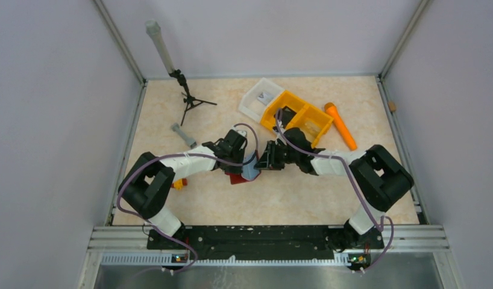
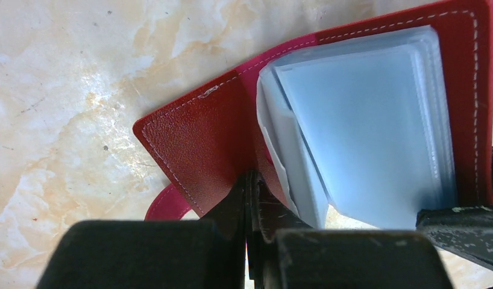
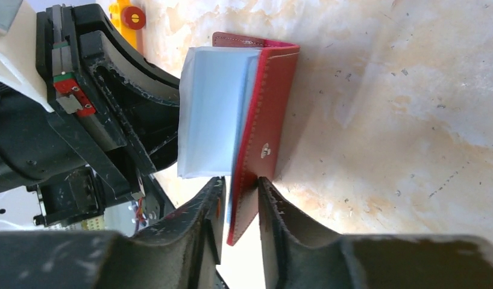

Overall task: Take the credit cards out of the card holder
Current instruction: Open the card holder at the center of the board.

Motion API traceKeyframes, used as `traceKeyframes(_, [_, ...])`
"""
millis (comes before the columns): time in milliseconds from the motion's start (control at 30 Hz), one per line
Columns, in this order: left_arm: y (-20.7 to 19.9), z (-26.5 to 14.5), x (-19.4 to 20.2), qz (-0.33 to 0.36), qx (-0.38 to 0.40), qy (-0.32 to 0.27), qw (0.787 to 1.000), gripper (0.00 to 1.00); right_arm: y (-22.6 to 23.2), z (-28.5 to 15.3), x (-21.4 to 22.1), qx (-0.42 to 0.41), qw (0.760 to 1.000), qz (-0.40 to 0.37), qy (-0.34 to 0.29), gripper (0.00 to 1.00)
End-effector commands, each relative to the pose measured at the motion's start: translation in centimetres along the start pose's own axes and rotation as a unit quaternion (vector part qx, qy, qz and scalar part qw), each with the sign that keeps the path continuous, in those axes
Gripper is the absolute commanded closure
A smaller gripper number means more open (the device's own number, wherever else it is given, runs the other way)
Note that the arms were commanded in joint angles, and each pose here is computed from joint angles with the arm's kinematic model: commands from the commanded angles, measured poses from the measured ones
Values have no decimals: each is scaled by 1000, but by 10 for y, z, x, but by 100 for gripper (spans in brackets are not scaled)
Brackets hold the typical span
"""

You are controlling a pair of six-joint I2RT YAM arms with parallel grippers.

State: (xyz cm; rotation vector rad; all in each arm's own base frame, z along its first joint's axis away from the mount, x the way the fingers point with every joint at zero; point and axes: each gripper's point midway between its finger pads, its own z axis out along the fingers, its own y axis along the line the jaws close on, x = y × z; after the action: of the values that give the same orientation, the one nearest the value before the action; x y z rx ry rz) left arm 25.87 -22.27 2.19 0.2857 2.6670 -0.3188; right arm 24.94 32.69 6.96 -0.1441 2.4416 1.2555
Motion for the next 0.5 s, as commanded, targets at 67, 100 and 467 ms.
traceKeyframes(67, [4,4,24,0,-2,35,999,100,26,6,-12,-43,999,-23,-16,70])
traceKeyframes(100, [4,5,24,0,-2,36,999,100,30,5,-13,-52,998,-23,-18,66])
traceKeyframes(467, [3,4,24,-1,2,35,999,100,34,6,-12,-56,998,-26,-14,69])
